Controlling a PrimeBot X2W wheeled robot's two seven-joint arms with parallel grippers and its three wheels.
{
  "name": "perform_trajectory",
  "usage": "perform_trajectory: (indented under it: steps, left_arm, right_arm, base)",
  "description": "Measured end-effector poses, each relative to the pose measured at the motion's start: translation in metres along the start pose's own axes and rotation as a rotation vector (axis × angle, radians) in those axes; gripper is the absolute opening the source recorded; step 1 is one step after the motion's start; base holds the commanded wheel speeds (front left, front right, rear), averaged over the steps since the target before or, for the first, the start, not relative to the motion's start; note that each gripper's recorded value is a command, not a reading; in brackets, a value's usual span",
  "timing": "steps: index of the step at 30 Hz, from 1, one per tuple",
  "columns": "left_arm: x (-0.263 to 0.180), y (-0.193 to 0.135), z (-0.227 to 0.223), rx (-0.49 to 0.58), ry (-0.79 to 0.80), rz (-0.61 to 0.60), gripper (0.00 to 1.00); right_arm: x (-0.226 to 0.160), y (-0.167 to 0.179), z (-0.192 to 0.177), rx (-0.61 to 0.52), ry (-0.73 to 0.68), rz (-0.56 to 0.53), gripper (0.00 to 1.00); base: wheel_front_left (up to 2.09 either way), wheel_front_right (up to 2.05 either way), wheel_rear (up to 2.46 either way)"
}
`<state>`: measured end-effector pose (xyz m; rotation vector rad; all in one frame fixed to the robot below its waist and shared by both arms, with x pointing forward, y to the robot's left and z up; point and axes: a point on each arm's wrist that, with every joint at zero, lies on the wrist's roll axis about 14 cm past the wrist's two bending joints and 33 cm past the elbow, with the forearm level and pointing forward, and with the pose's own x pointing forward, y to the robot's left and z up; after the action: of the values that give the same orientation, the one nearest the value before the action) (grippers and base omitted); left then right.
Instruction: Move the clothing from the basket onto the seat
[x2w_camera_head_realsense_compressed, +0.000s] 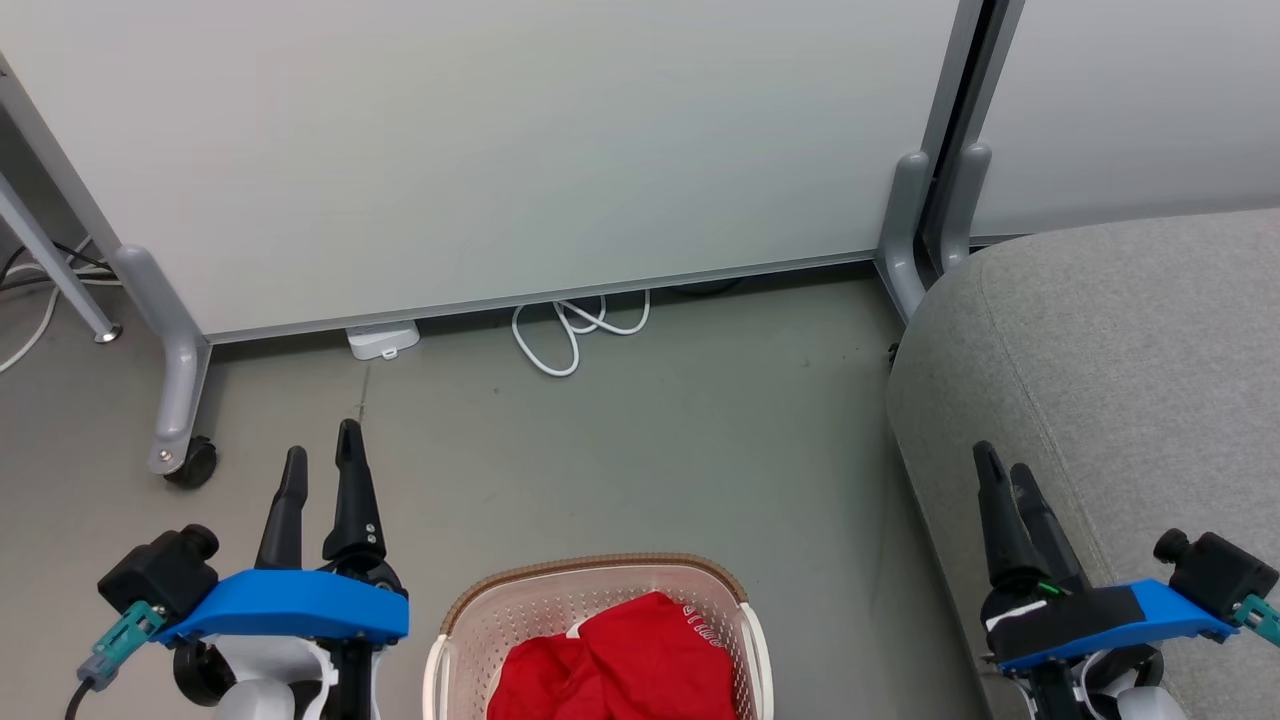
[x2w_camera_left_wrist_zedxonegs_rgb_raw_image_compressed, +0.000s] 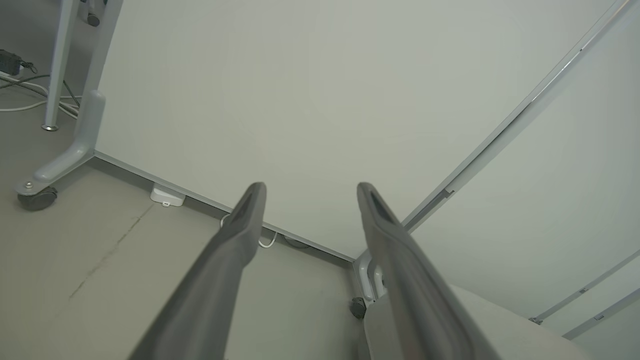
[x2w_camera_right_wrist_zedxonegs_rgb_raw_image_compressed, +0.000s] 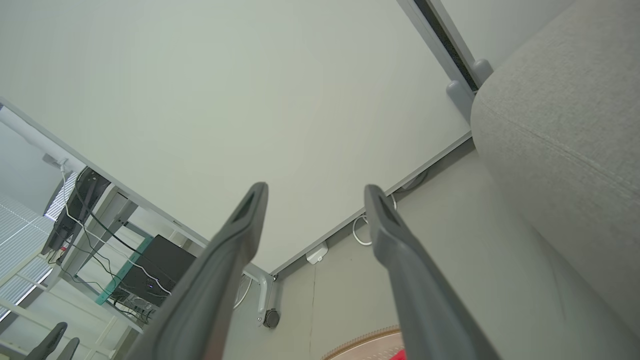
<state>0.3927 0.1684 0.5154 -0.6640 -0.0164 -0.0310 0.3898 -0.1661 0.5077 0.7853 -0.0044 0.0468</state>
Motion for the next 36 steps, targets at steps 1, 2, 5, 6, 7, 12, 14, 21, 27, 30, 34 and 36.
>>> perform_trajectory:
  steps: [1,2,5,6,7,12,14,21,27,30,34,36]
  left_arm:
    - [0.000,-0.001,0.000,0.014,-0.001,-0.003,1.00]
    - [0.000,-0.002,-0.001,0.027,0.000,-0.007,1.00]
    - [0.000,-0.004,-0.002,0.068,0.001,-0.017,1.00]
    - [0.001,-0.005,-0.003,0.082,0.002,-0.020,1.00]
    - [0.001,-0.006,-0.003,0.096,0.000,-0.024,1.00]
    - [0.001,-0.008,-0.005,0.154,0.001,-0.036,1.00]
    - [0.001,-0.010,-0.005,0.177,-0.002,-0.046,1.00]
    - [0.002,-0.015,-0.009,0.253,0.001,-0.072,1.00]
    - [0.002,-0.018,-0.010,0.312,-0.002,-0.088,1.00]
    - [0.001,-0.019,-0.011,0.340,-0.004,-0.096,1.00]
    - [0.001,-0.020,-0.012,0.376,-0.004,-0.106,1.00]
    - [0.001,-0.022,-0.012,0.393,-0.006,-0.113,1.00]
  right_arm:
    - [0.000,0.001,0.000,-0.012,0.000,0.002,1.00]
    - [0.000,0.001,-0.001,-0.027,0.000,0.005,1.00]
    - [0.000,0.002,-0.002,-0.061,0.002,0.010,1.00]
    - [0.000,0.002,-0.003,-0.073,0.002,0.012,1.00]
    - [0.000,0.003,-0.003,-0.087,0.004,0.013,1.00]
    - [0.000,0.004,-0.006,-0.142,0.009,0.022,1.00]
    - [0.000,0.005,-0.006,-0.164,0.008,0.027,1.00]
    - [0.001,0.007,-0.008,-0.233,0.008,0.042,1.00]
    - [0.001,0.011,-0.009,-0.286,0.004,0.060,1.00]
    - [0.003,0.014,-0.008,-0.311,-0.002,0.072,1.00]
    - [0.003,0.016,-0.010,-0.346,0.000,0.082,1.00]
    - [0.003,0.017,-0.011,-0.361,-0.003,0.088,1.00]
  base:
    - [0.00,0.00,0.00]
    - [0.00,0.00,0.00]
    - [0.00,0.00,0.00]
    - [0.00,0.00,0.00]
    - [0.00,0.00,0.00]
    - [0.00,0.00,0.00]
    - [0.00,0.00,0.00]
    - [0.00,0.00,0.00]
    - [0.00,0.00,0.00]
    - [0.00,0.00,0.00]
    - [0.00,0.00,0.00]
    - [0.00,0.00,0.00]
